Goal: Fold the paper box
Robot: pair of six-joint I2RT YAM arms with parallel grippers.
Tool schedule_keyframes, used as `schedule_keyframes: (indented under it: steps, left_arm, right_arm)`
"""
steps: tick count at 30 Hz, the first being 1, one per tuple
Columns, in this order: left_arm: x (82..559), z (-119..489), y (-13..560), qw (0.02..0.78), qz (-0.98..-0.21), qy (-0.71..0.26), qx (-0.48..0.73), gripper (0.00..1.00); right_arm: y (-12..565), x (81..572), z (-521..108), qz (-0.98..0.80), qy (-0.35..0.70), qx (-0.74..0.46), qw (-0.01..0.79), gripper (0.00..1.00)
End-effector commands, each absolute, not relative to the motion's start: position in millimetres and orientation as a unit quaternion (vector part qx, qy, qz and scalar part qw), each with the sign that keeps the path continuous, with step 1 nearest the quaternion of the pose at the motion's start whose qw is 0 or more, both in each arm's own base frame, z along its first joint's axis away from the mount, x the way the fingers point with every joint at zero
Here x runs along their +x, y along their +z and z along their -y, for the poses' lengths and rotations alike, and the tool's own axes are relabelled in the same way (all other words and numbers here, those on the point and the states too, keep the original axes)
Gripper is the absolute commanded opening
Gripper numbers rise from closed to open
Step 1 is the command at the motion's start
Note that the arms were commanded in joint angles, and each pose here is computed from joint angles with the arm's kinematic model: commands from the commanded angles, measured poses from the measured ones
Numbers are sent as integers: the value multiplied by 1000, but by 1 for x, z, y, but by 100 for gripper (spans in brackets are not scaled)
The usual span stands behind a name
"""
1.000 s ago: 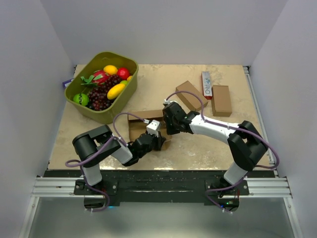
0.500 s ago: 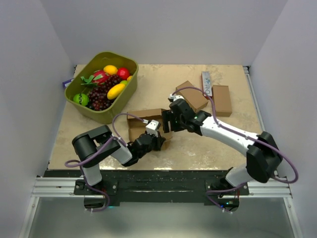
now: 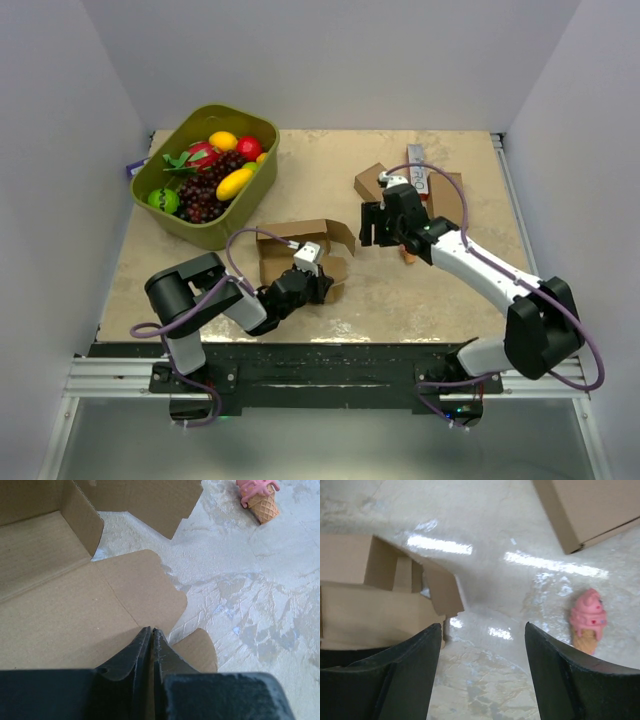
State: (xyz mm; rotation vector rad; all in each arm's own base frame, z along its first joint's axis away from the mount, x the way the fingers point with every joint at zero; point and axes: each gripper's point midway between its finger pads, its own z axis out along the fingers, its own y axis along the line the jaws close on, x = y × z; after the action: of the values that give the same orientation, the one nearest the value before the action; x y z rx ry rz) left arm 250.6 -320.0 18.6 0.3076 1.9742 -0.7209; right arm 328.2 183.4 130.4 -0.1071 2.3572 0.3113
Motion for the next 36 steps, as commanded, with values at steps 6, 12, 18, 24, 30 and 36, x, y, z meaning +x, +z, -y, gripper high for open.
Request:
schedule_keyframes:
  steps: [6, 12, 18, 24, 30, 36]
  left_arm:
    - [244, 306, -7, 457, -843, -251, 130, 10]
    - [246, 306, -9, 453, -848, -244, 130, 9]
    - [247, 305, -13, 446, -855, -231, 127, 9]
    - [247, 304, -19, 437, -863, -219, 131, 9]
    - [249, 307, -18, 437, -862, -220, 131, 8]
    - [249, 307, -16, 439, -861, -221, 132, 8]
  right_arm:
    - [120, 322, -212, -890, 185, -121, 399, 68]
    - [97, 328, -231, -887, 178, -152, 397, 61]
    - [77, 336, -236, -893, 150, -163, 392, 42]
    - [84, 340, -243, -885, 151, -172, 407, 9]
    - [93, 326, -252, -885, 143, -187, 402, 0]
    - [90, 309, -265, -896, 148, -184, 377, 0]
